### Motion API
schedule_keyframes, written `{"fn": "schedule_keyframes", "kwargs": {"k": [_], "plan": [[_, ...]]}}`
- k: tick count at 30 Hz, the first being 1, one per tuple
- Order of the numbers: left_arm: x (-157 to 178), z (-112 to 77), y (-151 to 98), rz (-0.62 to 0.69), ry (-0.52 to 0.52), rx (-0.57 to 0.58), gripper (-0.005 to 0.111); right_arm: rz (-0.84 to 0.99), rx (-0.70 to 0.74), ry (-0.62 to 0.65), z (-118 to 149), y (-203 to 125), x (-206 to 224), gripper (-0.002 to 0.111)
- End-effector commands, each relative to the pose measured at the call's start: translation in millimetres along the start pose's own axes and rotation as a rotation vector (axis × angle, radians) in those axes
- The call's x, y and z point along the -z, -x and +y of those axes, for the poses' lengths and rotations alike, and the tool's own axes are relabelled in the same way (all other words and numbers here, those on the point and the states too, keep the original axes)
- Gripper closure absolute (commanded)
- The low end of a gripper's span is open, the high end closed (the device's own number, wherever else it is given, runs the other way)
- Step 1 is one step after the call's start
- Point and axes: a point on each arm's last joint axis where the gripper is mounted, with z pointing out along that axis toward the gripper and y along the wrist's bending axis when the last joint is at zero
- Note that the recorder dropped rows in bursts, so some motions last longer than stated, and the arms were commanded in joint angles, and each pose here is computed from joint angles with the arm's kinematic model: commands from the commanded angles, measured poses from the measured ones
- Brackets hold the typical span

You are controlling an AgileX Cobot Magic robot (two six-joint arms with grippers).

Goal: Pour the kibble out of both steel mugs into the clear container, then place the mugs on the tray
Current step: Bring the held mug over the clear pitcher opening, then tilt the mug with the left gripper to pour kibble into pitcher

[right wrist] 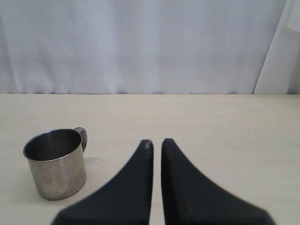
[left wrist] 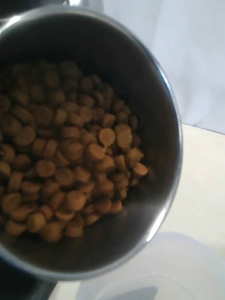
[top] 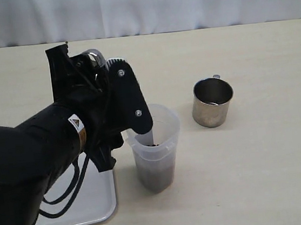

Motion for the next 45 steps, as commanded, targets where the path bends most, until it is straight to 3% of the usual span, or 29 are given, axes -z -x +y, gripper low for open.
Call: {"fn": "schedule_keyframes", "kwargs": {"k": [1,15,20,24,45], "plan": [[6,1.5,1,0.006,0.053,-0.028,0.107,-0.004,0.003,-0.005,0,-1,0,0.103],[8,6.1,12,-0.072,0.152,-0.153,0.107,-0.004,0.003,-0.005,0,-1,0,0.103],[0,4.0,13,-0.002,0.206,-0.225,0.107,-0.004,0.003,-0.005,0,-1,0,0.103],[3,-2.5,18,-0.045,0.175,-0.272,0.107,-0.004,0.003,-0.005,0,-1,0,0.103],[12,-0.5,28,-0.076,0.274,-0.528,0.107,-0.004,0.003,-0.005,0,-1,0,0.103]]}}
